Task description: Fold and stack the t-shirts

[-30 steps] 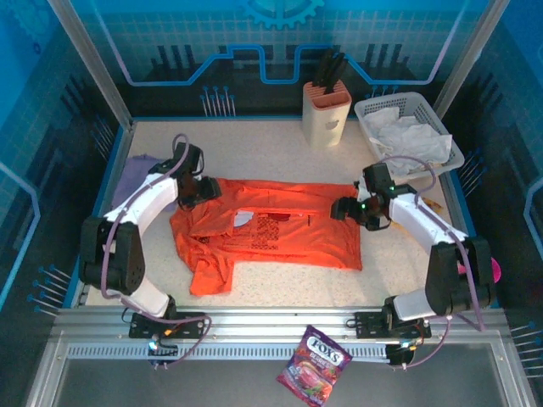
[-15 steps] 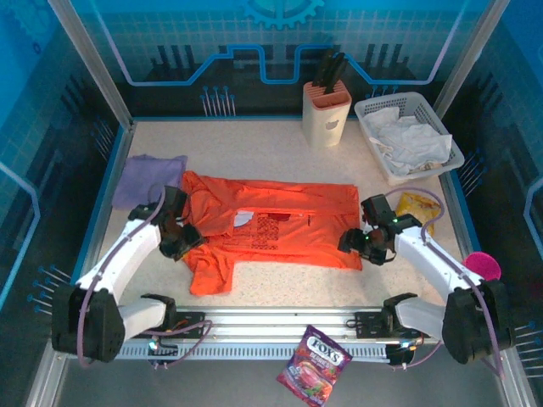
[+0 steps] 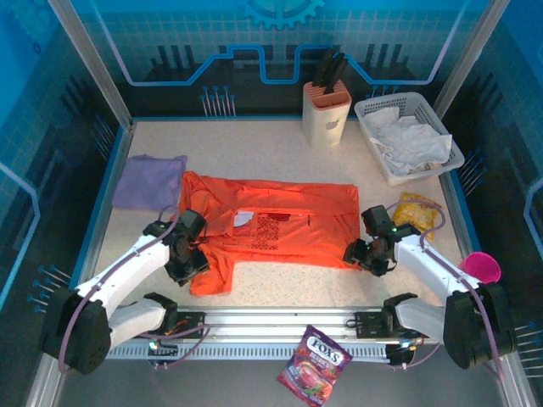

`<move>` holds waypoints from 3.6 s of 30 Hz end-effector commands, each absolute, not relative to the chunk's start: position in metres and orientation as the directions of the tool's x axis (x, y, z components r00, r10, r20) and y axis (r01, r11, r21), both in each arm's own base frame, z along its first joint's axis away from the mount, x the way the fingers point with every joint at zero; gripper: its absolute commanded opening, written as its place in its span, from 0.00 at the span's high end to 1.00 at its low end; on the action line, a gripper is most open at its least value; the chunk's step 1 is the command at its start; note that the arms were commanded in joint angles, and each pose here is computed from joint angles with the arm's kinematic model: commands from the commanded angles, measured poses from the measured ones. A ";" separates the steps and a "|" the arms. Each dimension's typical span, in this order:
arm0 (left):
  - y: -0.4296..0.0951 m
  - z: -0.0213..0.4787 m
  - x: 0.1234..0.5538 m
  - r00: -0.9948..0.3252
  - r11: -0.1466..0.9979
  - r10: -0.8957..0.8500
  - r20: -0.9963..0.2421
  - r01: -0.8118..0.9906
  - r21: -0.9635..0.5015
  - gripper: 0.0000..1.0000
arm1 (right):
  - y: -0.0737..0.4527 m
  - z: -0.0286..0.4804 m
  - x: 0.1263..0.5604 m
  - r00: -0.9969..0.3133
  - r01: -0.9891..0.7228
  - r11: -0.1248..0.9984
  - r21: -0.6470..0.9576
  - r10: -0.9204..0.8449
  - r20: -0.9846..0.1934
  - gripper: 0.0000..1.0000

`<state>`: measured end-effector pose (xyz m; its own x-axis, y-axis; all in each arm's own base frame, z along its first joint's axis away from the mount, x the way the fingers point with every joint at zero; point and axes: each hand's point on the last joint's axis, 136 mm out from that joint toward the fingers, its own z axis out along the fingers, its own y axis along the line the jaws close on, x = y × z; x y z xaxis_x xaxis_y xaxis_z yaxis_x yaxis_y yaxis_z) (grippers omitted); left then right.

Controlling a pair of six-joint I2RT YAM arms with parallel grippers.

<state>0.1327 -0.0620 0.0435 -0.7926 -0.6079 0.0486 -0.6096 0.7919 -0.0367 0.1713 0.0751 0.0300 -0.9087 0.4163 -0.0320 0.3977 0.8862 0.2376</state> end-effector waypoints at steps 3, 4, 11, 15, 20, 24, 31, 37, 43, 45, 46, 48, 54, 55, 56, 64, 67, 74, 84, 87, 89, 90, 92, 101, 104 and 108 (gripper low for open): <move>-0.049 0.033 0.110 -0.764 0.765 -0.643 0.050 -0.639 0.085 0.57 | 0.075 0.022 0.161 -0.903 0.422 0.879 0.220 0.430 0.013 0.38; -0.048 0.032 0.109 -0.765 0.765 -0.643 0.045 -0.637 0.093 0.57 | 0.076 0.021 0.162 -0.902 0.424 0.877 0.225 0.432 0.017 0.38; -0.049 0.028 0.102 -0.767 0.766 -0.641 0.035 -0.636 0.093 0.59 | 0.082 0.015 0.166 -0.895 0.433 0.864 0.256 0.445 0.010 0.41; -0.061 0.026 0.113 -0.769 0.769 -0.639 0.016 -0.639 0.041 0.61 | 0.084 0.015 0.171 -0.891 0.435 0.856 0.278 0.454 -0.007 0.47; -0.068 0.015 0.115 -0.775 0.775 -0.631 0.034 -0.630 0.051 0.65 | 0.082 0.014 0.171 -0.889 0.437 0.858 0.270 0.458 -0.015 0.49; -0.067 0.018 0.118 -0.786 0.785 -0.618 0.009 -0.617 0.056 0.78 | 0.080 0.014 0.170 -0.888 0.438 0.860 0.261 0.459 -0.020 0.60; -0.068 0.030 0.123 -0.804 0.803 -0.595 -0.001 -0.594 0.053 1.00 | 0.077 0.018 0.174 -0.891 0.428 0.867 0.257 0.453 -0.045 0.95; -0.064 0.063 0.142 -0.844 0.840 -0.532 -0.062 -0.536 0.087 1.00 | 0.074 0.035 0.189 -0.909 0.375 0.891 0.256 0.407 -0.087 0.99; -0.063 0.081 0.161 -0.864 0.864 -0.498 -0.067 -0.502 0.051 1.00 | 0.074 0.045 0.204 -0.929 0.318 0.913 0.254 0.353 -0.107 1.00; -0.063 0.091 0.169 -0.873 0.874 -0.481 -0.076 -0.485 0.042 1.00 | 0.076 0.048 0.209 -0.934 0.301 0.917 0.263 0.338 -0.112 1.00; -0.063 0.096 0.174 -0.878 0.878 -0.472 -0.081 -0.476 0.039 1.00 | 0.076 0.049 0.212 -0.936 0.294 0.918 0.265 0.333 -0.116 1.00; -0.061 0.105 0.183 -0.887 0.889 -0.453 -0.093 -0.457 0.034 1.00 | 0.077 0.050 0.216 -0.940 0.278 0.922 0.269 0.319 -0.120 1.00; -0.064 0.124 0.218 -0.906 0.914 -0.405 -0.124 -0.405 -0.028 1.00 | 0.083 0.054 0.237 -0.948 0.242 0.920 0.308 0.292 -0.128 1.00; -0.066 0.127 0.224 -0.907 0.916 -0.402 -0.125 -0.400 -0.043 1.00 | 0.083 0.054 0.240 -0.950 0.237 0.920 0.311 0.287 -0.126 1.00; -0.068 0.130 0.230 -0.909 0.918 -0.397 -0.128 -0.393 -0.054 1.00 | 0.083 0.054 0.244 -0.951 0.233 0.921 0.312 0.283 -0.124 1.00; -0.065 0.148 0.272 -0.913 0.931 -0.365 -0.183 -0.358 -0.071 1.00 | 0.082 0.052 0.278 -0.956 0.220 0.908 0.358 0.273 -0.107 1.00; -0.064 0.156 0.286 -0.912 0.934 -0.359 -0.200 -0.350 -0.079 1.00 | 0.083 0.053 0.292 -0.957 0.214 0.903 0.374 0.270 -0.105 1.00; -0.060 0.174 0.318 -0.915 0.949 -0.312 -0.254 -0.310 -0.050 1.00 | 0.079 0.048 0.312 -0.952 0.235 0.888 0.395 0.292 -0.088 1.00; -0.054 0.182 0.366 -0.905 0.957 -0.283 -0.318 -0.291 -0.023 1.00 | 0.074 0.040 0.326 -0.944 0.268 0.874 0.405 0.323 -0.074 1.00; -0.052 0.187 0.379 -0.903 0.959 -0.271 -0.333 -0.282 -0.016 1.00 | 0.071 0.045 0.328 -0.938 0.276 0.867 0.415 0.338 -0.083 1.00; -0.051 0.189 0.386 -0.901 0.961 -0.263 -0.345 -0.276 -0.011 1.00 | 0.068 0.050 0.331 -0.931 0.282 0.860 0.424 0.352 -0.095 1.00; -0.052 0.189 0.390 -0.902 0.962 -0.259 -0.346 -0.273 -0.009 1.00 | 0.068 0.052 0.331 -0.930 0.283 0.858 0.428 0.356 -0.097 1.00; -0.051 0.184 0.396 -0.905 0.963 -0.255 -0.342 -0.271 0.000 1.00 | 0.067 0.054 0.335 -0.928 0.285 0.855 0.433 0.359 -0.098 1.00; -0.047 0.164 0.415 -0.919 0.964 -0.240 -0.314 -0.263 0.033 1.00 | 0.065 0.053 0.345 -0.931 0.289 0.856 0.428 0.356 -0.084 0.98; -0.047 0.157 0.420 -0.920 0.963 -0.243 -0.308 -0.266 0.034 1.00 | 0.063 0.049 0.346 -0.933 0.293 0.860 0.418 0.353 -0.072 0.97; -0.045 0.148 0.427 -0.926 0.963 -0.239 -0.294 -0.265 0.051 1.00 | 0.062 0.041 0.345 -0.932 0.303 0.862 0.407 0.356 -0.061 0.94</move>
<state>0.4156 -0.0518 0.1448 -0.9268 -0.2603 -0.2707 -0.2777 0.9603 0.0275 0.3453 0.0679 0.0444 -0.9336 0.3488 -0.0820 0.2859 0.8631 0.4163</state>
